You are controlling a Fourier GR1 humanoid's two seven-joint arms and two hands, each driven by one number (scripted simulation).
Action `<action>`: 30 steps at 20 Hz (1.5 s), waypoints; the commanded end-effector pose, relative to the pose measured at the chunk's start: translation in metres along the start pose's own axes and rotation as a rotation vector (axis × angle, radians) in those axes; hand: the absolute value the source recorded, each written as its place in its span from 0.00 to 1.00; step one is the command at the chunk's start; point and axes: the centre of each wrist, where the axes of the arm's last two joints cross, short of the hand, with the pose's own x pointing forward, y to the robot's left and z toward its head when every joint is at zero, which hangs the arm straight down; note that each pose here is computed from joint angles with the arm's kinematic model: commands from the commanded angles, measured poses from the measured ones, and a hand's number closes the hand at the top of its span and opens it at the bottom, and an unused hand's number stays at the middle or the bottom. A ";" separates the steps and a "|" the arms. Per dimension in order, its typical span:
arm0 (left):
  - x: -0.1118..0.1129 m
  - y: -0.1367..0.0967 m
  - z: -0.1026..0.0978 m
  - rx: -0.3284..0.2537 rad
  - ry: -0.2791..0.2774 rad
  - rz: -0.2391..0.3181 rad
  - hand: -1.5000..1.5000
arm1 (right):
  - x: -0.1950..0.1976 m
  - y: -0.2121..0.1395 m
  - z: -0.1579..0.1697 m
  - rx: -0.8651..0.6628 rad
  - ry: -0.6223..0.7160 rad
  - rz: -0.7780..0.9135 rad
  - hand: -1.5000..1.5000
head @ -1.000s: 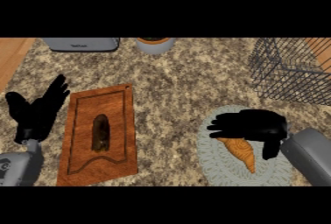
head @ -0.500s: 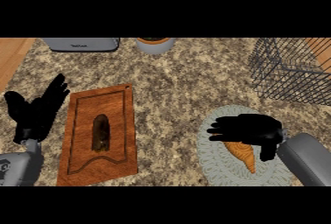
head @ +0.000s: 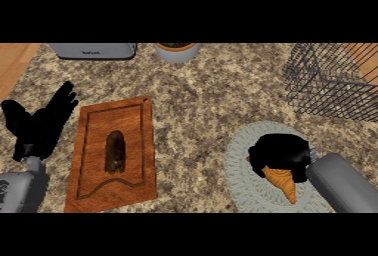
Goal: Pick the croissant from the placemat and place it in the basket
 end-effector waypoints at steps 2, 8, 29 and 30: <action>-0.015 -0.005 -0.008 -0.003 0.008 -0.008 0.50 | 0.010 0.025 -0.004 0.043 -0.032 -0.007 1.00; -0.027 0.024 0.012 0.112 0.060 0.012 0.50 | 0.040 0.077 -0.009 -0.262 0.529 -0.465 1.00; -0.018 -0.006 0.010 0.036 0.008 0.003 0.50 | 0.229 -0.053 0.015 -1.129 0.592 -0.670 1.00; -0.026 0.001 0.007 0.034 0.026 -0.007 0.50 | 0.238 -0.064 0.023 -1.144 0.595 -0.664 1.00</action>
